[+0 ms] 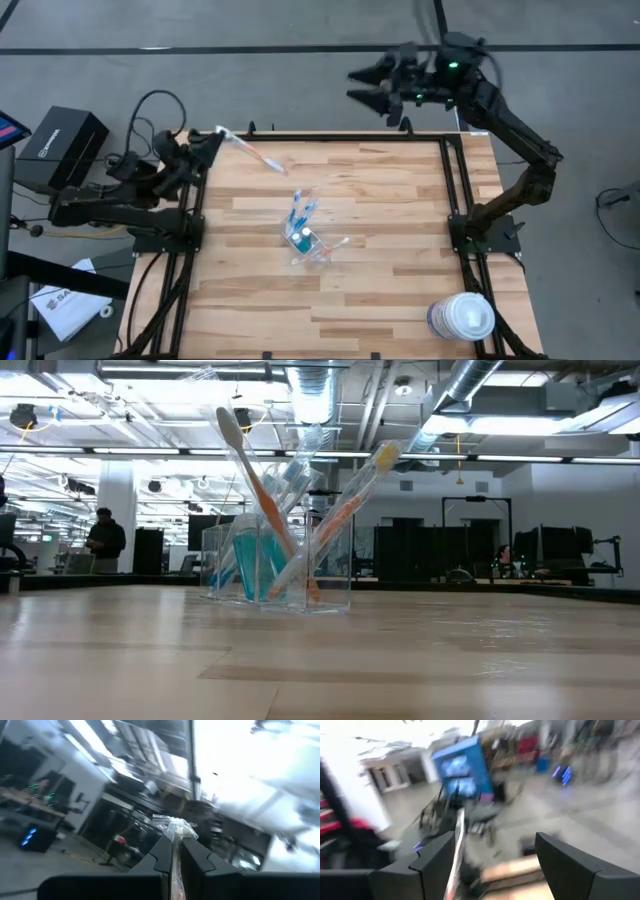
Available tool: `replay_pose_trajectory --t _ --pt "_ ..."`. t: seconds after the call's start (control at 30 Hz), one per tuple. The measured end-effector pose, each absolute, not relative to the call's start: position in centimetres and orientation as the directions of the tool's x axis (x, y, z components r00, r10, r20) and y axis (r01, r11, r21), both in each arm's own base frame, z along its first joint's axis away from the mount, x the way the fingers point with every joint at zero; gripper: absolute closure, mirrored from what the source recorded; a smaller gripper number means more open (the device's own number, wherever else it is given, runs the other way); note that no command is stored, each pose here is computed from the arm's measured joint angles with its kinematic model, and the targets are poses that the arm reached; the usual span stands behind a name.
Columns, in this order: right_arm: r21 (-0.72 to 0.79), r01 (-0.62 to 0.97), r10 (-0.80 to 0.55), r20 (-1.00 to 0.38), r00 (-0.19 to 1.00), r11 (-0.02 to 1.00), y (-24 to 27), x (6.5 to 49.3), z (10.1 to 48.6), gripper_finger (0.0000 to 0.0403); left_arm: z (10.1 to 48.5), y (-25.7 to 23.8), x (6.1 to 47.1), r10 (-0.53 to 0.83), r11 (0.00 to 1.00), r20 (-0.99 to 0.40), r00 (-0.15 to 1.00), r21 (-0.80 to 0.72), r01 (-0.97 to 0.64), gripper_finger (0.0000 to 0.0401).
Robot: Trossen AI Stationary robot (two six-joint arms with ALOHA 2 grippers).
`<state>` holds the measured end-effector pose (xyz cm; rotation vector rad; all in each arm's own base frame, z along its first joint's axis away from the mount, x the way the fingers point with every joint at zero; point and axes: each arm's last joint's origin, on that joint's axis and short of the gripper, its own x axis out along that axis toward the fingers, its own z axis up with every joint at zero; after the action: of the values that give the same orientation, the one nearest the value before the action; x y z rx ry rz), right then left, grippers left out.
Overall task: Pick & Place toothbrushing station
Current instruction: Put the orange toothbrush into the transparent organizer
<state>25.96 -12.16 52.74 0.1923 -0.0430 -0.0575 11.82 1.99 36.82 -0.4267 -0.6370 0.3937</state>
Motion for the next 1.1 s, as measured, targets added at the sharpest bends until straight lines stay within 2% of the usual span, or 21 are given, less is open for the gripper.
replay_pose_trajectory --t 0.13,0.37,0.53,0.87,1.1 --pt "0.289 -0.061 0.064 0.001 0.998 0.955 -13.0 28.2 51.2 0.0139 38.9 2.7 15.0 0.364 0.900 0.475 0.801 -0.401 -0.171 0.0394" --pt "0.405 -0.260 0.280 0.011 0.960 0.876 -13.4 30.1 50.2 0.0139 39.8 5.3 21.9 0.191 0.920 0.378 0.906 -0.391 -0.030 0.0394" --pt "0.420 -0.298 0.327 0.002 0.945 0.857 -13.2 29.8 50.2 0.0139 41.3 7.0 25.1 0.058 0.939 0.364 0.930 -0.337 0.073 0.0394" --pt "0.455 -0.395 0.457 -0.028 0.889 0.798 -12.7 30.0 49.6 0.0139 45.5 9.4 28.1 -0.137 0.950 0.405 0.904 -0.205 0.236 0.0394" --pt "0.442 -0.423 0.483 -0.026 0.875 0.791 -12.6 30.0 49.6 0.0139 45.1 10.1 30.3 -0.194 0.928 0.372 0.908 -0.231 0.293 0.0394"
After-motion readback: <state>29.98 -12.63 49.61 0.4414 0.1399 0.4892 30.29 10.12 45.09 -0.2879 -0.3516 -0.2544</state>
